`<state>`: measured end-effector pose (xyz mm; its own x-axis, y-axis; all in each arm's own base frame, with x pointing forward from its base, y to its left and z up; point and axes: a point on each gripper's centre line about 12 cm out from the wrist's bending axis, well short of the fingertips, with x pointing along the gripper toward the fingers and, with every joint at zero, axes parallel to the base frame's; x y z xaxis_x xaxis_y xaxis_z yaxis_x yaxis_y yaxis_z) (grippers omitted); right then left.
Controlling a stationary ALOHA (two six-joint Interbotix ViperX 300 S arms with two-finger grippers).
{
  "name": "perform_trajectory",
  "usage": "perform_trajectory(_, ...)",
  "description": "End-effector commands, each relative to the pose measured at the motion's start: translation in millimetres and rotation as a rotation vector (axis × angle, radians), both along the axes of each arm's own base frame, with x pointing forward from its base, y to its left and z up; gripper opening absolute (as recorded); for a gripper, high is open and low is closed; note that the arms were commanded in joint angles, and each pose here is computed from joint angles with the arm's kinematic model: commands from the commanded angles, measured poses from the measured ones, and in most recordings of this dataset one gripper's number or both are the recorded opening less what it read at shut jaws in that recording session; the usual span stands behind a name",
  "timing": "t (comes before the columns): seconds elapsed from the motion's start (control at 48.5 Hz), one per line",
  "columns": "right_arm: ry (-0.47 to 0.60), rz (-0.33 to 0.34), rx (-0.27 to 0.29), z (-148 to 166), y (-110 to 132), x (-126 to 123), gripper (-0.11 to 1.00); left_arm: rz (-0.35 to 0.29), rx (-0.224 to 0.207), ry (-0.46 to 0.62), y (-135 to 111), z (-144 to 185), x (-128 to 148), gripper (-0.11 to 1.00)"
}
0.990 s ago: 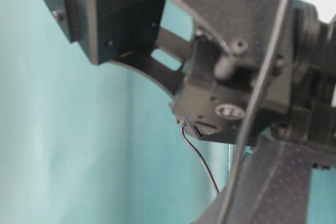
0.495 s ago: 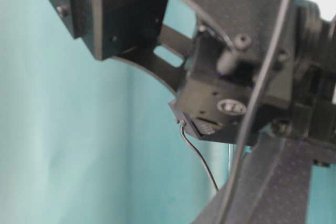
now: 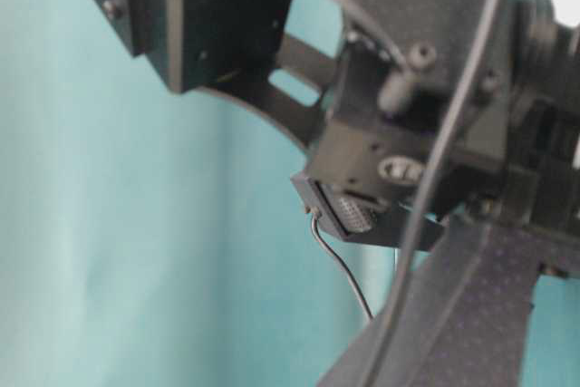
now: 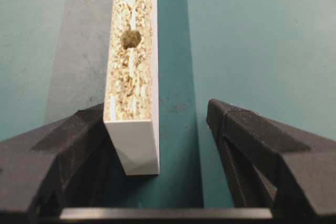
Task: Move the wooden board into place and insert the rod into its hole.
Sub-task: 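Close the right gripper around the wooden dowel, then lift the dowel and swing the right gripper to the board's right end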
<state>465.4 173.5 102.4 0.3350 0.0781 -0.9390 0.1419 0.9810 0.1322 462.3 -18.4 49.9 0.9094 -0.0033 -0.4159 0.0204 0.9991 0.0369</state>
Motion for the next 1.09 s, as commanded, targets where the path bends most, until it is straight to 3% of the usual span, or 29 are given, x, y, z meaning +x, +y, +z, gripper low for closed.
perform_trajectory(0.0, -0.016, 0.006, 0.005, 7, 2, -1, 0.1, -0.034, 0.0, -0.017, -15, 8, 3, 0.72)
perform_trajectory(0.268, -0.058, 0.01, 0.015, 22, 2, 1, 0.1, -0.034, 0.0, -0.014, -15, 8, 2, 0.72)
perform_trajectory(0.619, -0.245, 0.07, -0.075, 94, -18, -1, 0.1, -0.033, -0.001, -0.017, -15, 9, 2, 0.72)
perform_trajectory(0.867, -0.453, 0.097, 0.007, 125, -27, -19, 0.1, -0.034, -0.001, -0.023, -15, 12, 3, 0.72)
perform_trajectory(1.073, -0.631, 0.077, 0.073, 145, -55, -37, 0.1, -0.034, -0.001, -0.022, -15, 11, 3, 0.72)
